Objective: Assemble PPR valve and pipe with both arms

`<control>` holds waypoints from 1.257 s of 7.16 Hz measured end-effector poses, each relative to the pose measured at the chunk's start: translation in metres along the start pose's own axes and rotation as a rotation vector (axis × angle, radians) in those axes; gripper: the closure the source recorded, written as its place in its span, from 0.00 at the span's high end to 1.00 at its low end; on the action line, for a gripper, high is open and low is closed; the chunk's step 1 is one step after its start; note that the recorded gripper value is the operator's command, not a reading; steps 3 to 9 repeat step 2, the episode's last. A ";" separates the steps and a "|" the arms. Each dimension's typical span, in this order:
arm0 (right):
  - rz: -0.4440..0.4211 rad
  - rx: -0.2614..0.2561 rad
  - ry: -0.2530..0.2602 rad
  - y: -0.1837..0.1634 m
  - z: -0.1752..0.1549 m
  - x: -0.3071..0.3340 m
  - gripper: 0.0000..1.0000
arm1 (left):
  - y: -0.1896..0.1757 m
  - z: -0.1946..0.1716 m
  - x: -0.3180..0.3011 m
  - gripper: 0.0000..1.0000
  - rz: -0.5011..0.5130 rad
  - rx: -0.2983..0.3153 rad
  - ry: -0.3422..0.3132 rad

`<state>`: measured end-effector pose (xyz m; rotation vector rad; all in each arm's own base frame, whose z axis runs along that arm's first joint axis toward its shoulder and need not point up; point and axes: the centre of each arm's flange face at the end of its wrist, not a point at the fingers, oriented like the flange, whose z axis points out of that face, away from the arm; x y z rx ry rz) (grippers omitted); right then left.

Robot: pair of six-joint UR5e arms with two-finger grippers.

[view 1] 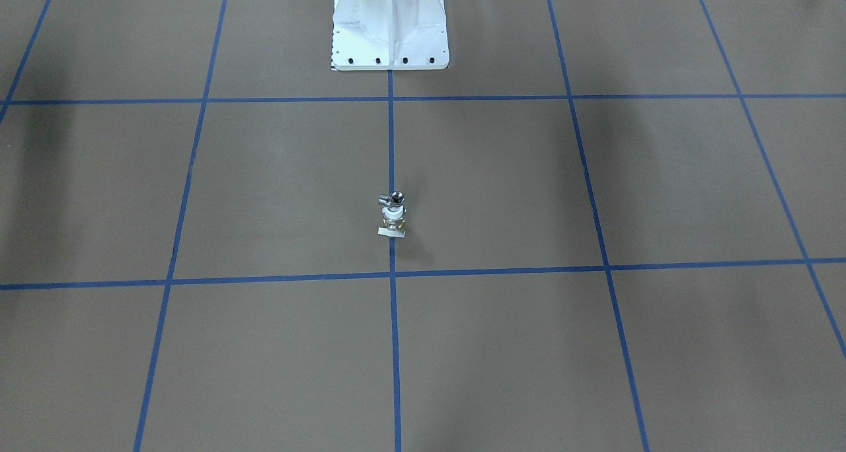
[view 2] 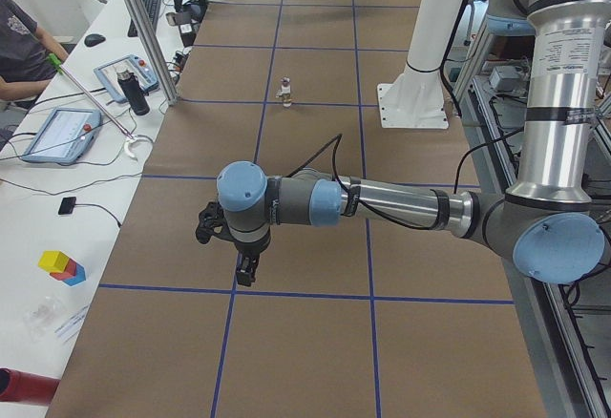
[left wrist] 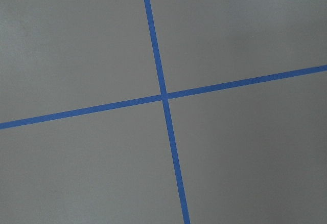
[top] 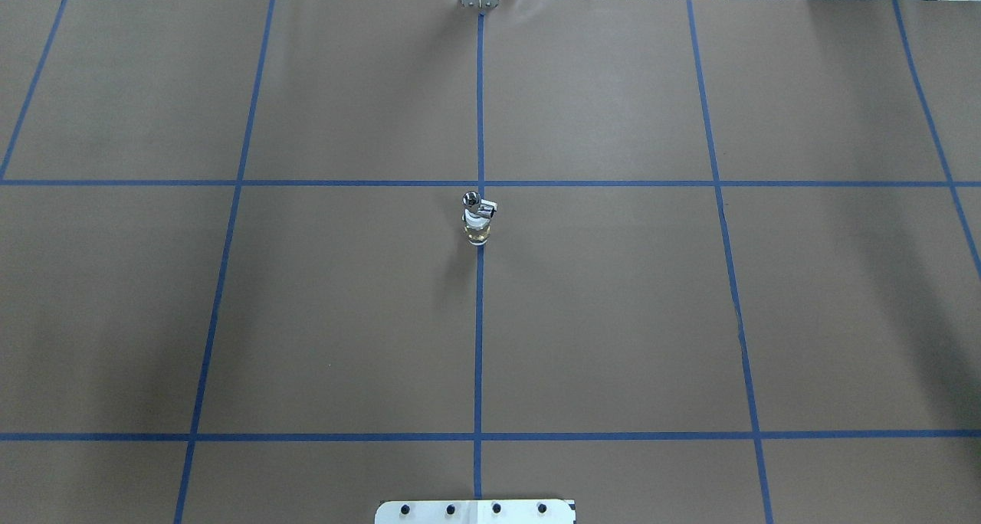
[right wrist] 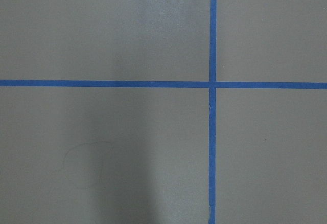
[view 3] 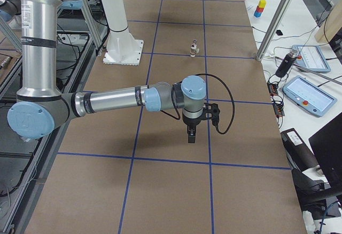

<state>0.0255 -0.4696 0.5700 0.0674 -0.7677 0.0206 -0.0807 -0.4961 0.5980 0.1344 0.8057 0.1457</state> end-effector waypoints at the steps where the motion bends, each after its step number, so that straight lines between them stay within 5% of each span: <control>1: -0.001 0.001 0.000 0.000 0.000 0.000 1.00 | 0.001 0.000 -0.001 1.00 0.000 -0.001 0.000; 9: -0.002 0.001 0.000 -0.001 -0.001 -0.001 1.00 | 0.001 0.001 -0.001 1.00 0.001 -0.002 -0.001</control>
